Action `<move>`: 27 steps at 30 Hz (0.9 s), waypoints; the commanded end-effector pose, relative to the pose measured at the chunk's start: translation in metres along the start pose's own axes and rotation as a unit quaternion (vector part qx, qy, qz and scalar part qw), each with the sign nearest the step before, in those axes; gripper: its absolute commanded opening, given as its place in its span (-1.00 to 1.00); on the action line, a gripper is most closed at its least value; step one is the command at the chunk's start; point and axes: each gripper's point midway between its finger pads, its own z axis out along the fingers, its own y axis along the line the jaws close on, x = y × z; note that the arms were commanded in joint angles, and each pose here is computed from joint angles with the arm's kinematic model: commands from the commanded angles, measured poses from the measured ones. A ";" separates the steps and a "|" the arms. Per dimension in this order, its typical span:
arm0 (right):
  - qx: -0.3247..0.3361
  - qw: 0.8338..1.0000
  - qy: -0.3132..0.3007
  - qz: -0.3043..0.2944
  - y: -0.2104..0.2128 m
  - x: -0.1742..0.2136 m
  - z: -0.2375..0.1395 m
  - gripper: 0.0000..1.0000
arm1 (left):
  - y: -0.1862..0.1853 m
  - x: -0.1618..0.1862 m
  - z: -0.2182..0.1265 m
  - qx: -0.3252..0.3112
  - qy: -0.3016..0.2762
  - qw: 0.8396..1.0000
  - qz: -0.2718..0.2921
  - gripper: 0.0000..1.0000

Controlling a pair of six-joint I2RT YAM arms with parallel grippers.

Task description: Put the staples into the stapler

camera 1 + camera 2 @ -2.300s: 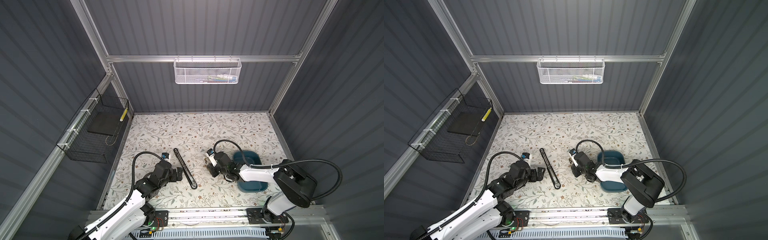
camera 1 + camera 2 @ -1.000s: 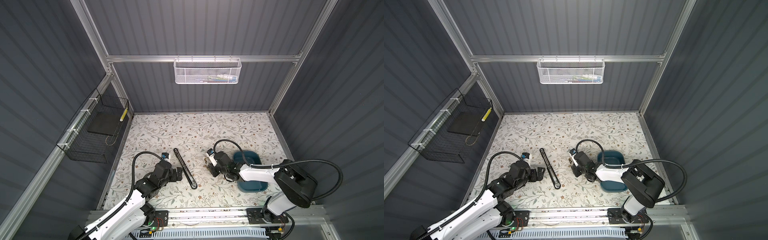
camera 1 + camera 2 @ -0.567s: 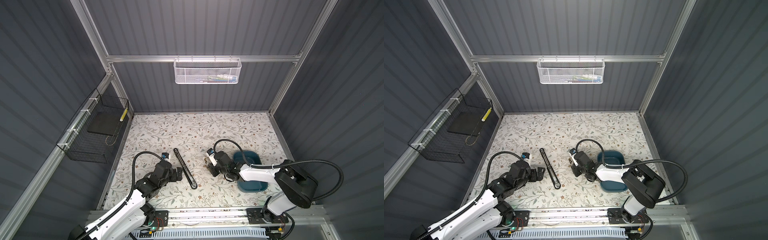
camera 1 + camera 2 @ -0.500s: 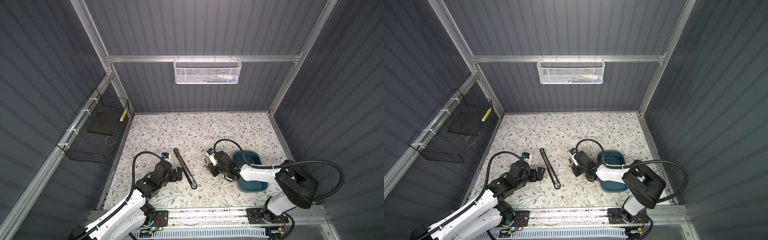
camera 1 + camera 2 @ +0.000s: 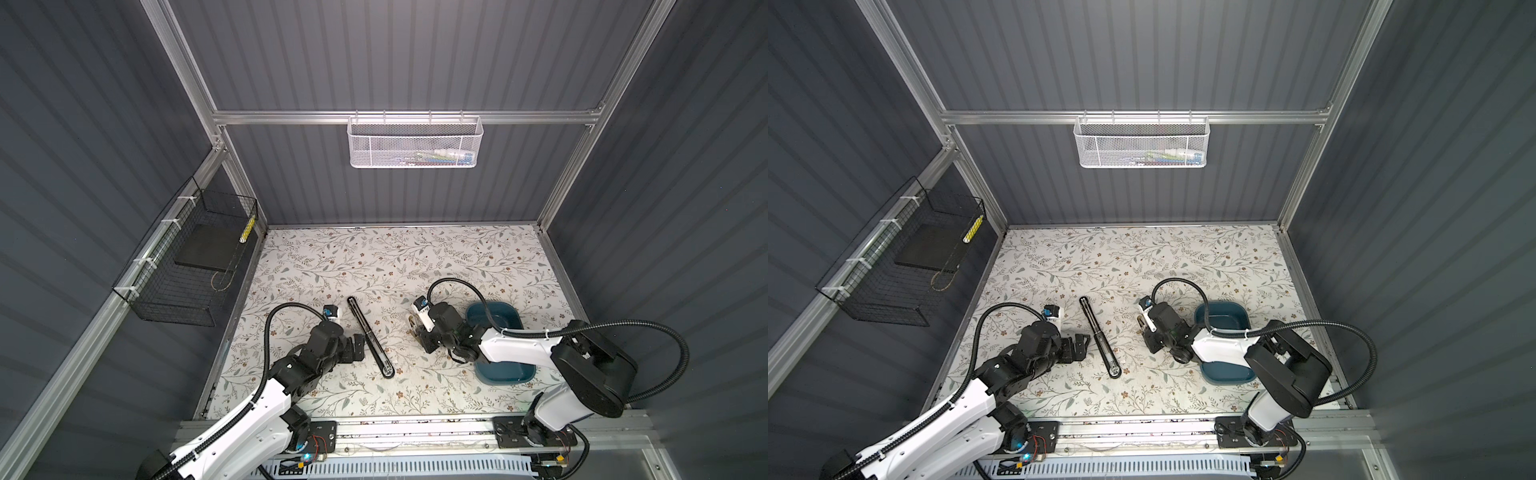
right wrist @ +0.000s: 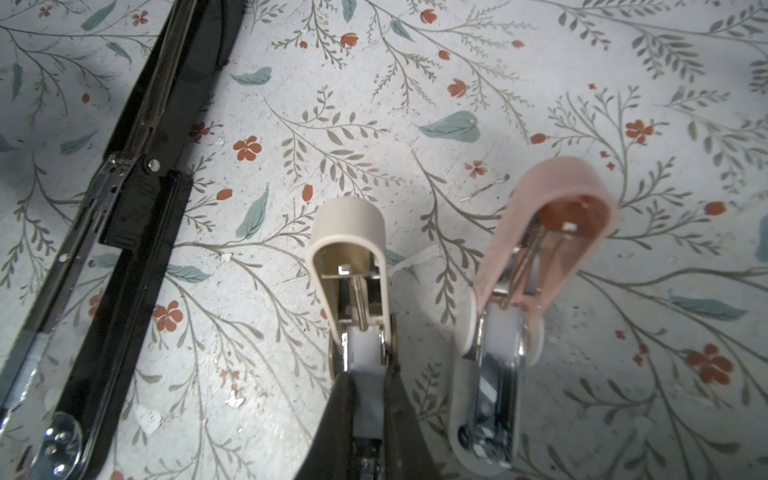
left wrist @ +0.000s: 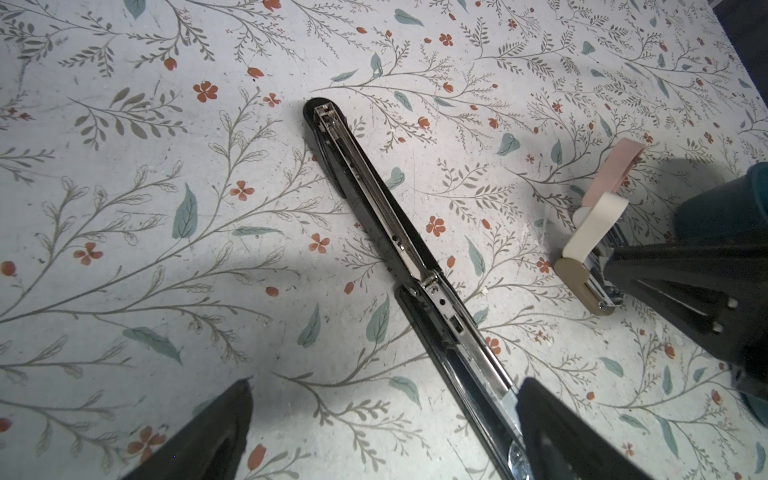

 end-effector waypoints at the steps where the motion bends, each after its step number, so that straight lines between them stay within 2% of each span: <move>1: -0.003 1.000 -0.001 -0.002 0.003 -0.003 0.000 -0.77 | -0.002 -0.004 0.000 0.000 -0.007 1.000 0.002 0.99; 27: -0.006 1.000 0.007 0.002 0.004 0.001 0.005 -0.78 | -0.002 -0.004 0.000 0.001 -0.006 1.000 0.001 0.99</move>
